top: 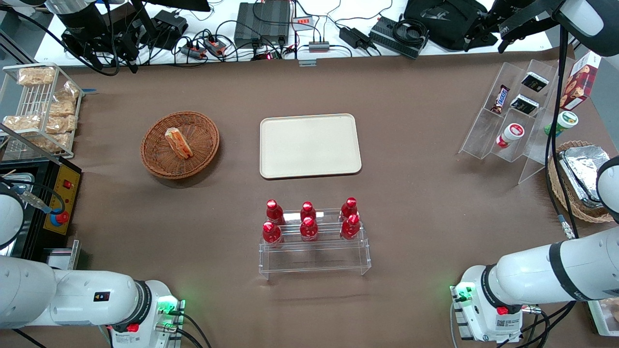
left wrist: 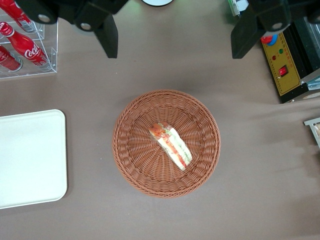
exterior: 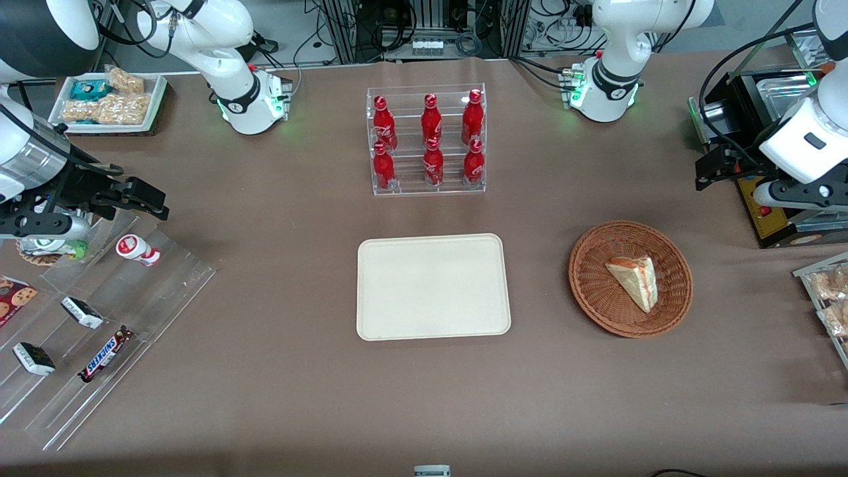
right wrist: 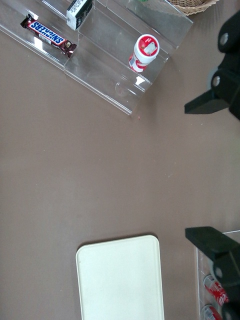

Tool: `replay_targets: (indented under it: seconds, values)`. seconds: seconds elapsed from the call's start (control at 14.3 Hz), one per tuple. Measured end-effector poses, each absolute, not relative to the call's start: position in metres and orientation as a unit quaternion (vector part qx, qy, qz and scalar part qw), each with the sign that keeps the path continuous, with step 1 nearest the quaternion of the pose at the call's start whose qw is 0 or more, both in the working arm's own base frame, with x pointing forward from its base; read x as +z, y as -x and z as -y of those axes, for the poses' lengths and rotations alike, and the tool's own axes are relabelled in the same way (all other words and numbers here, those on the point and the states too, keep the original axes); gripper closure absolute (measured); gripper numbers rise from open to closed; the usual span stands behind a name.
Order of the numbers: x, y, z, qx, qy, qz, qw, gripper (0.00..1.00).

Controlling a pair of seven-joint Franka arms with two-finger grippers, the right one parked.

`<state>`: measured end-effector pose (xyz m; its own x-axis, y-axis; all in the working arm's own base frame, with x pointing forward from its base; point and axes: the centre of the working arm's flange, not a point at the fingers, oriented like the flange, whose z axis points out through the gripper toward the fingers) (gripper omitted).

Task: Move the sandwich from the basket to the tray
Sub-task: 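Move the left gripper over the sandwich in the wicker basket, then lower the left gripper and close it on the sandwich wedge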

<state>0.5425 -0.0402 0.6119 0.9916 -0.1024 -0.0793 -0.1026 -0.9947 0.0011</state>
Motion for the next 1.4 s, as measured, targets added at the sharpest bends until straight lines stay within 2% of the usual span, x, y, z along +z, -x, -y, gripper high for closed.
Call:
replay_targets:
  seconds: [0.56, 0.84, 1.12, 1.4]
  values:
    - [0.593, -0.550, 0.040, 0.062, 0.997, -0.051, 0.002, 0.00]
    - [0.546, -0.560, 0.039, 0.086, 0.995, -0.048, 0.008, 0.00]
    - [0.452, -0.567, 0.037, 0.066, 0.997, -0.031, 0.012, 0.00]
    - [0.356, -0.556, 0.035, 0.019, 0.998, 0.062, 0.023, 0.00]
